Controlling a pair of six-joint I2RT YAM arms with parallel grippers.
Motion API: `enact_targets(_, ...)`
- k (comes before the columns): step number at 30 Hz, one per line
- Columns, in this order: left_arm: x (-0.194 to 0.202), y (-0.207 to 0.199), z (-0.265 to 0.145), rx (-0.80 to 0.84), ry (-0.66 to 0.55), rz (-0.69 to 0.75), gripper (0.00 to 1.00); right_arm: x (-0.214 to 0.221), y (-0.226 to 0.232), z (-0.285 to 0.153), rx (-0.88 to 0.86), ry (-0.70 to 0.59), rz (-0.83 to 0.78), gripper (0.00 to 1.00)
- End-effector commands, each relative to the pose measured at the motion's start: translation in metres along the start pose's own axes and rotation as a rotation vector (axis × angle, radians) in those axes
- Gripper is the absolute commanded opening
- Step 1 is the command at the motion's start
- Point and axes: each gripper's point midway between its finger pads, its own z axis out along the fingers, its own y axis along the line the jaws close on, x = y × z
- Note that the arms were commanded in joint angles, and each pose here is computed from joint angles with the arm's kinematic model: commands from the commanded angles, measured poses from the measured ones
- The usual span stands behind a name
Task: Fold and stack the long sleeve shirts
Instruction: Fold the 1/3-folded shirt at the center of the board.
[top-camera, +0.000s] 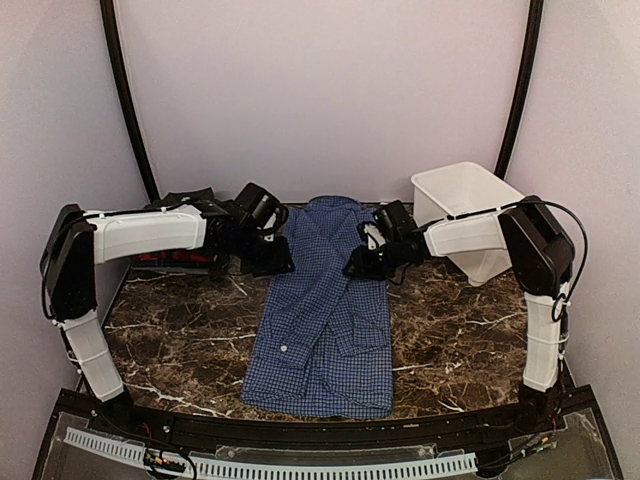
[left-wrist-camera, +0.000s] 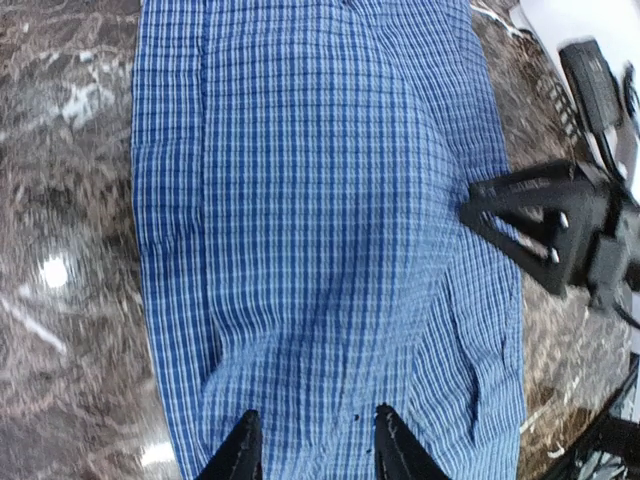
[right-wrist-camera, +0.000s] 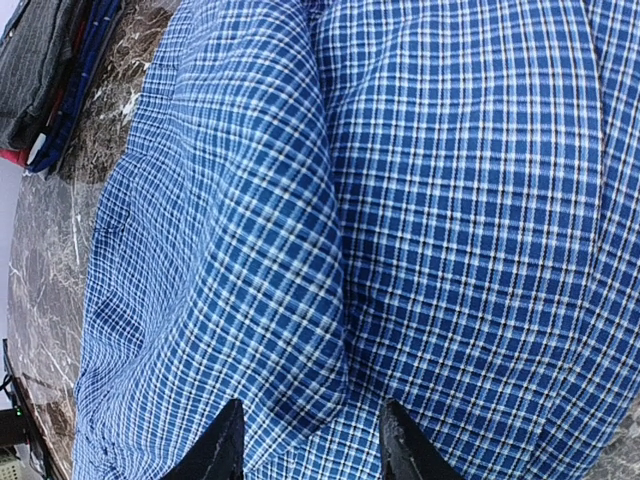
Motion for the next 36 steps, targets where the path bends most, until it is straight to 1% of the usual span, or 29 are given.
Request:
enact_targets(1, -0.066, 0.005, 0.023, -0.009, -0.123, 0.053, 0.36, -0.013, 0.006, -0.009, -0.045, -0.054, 0.016, 0.43)
enact_targets(2, -0.073, 0.01, 0.035, -0.027, -0.136, 0.054, 0.36, -0.012, 0.005, -0.009, -0.045, -0.052, 0.018, 0.43)
enact_targets(3, -0.092, 0.01, 0.032, -0.029, -0.179, 0.061, 0.36, -0.012, 0.005, -0.009, -0.049, -0.053, 0.018, 0.43)
enact_targets(4, -0.099, 0.015, 0.043, -0.041, -0.189, 0.059, 0.36, -0.011, 0.005, -0.009, -0.049, -0.054, 0.018, 0.43)
enact_targets(5, -0.111, 0.012, 0.042, -0.038, -0.215, 0.066, 0.36, -0.011, 0.005, -0.009, -0.052, -0.055, 0.017, 0.42)
enact_targets(6, -0.116, 0.019, 0.052, -0.051, -0.215, 0.062, 0.36, -0.011, 0.005, -0.009, -0.054, -0.053, 0.016, 0.43)
enact_targets(7, -0.127, 0.016, 0.051, -0.044, -0.236, 0.069, 0.37, -0.01, 0.006, -0.009, -0.055, -0.052, 0.016, 0.43)
enact_targets(8, -0.129, 0.023, 0.062, -0.056, -0.229, 0.064, 0.37, -0.01, 0.005, -0.008, -0.055, -0.05, 0.015, 0.42)
enact_targets(11, -0.145, 0.024, 0.073, -0.032, -0.243, 0.062, 0.37, -0.009, 0.004, -0.007, -0.055, -0.049, 0.015, 0.42)
enact_targets(13, -0.146, 0.028, 0.092, -0.01, -0.221, 0.06, 0.38, -0.008, 0.003, -0.006, -0.057, -0.044, 0.016, 0.42)
enact_targets(16, -0.153, 0.024, 0.103, 0.023, -0.217, 0.068, 0.38, -0.007, 0.003, -0.004, -0.059, -0.041, 0.017, 0.42)
enact_targets(19, -0.148, 0.029, 0.124, 0.021, -0.183, 0.065, 0.39, -0.006, 0.003, -0.002, -0.064, -0.038, 0.017, 0.41)
enact_targets(20, -0.152, 0.026, 0.125, 0.027, -0.19, 0.065, 0.39, -0.006, 0.003, -0.002, -0.066, -0.037, 0.017, 0.41)
enact_targets(23, -0.149, 0.031, 0.14, 0.014, -0.169, 0.058, 0.39, -0.006, 0.004, -0.002, -0.067, -0.037, 0.014, 0.39)
enact_targets(30, -0.149, 0.031, 0.149, 0.021, -0.163, 0.044, 0.41, -0.005, 0.005, 0.001, -0.079, -0.03, 0.013, 0.35)
enact_targets(36, -0.15, 0.046, 0.149, -0.06, -0.17, 0.029, 0.44, -0.007, 0.007, 0.004, -0.096, -0.026, 0.015, 0.33)
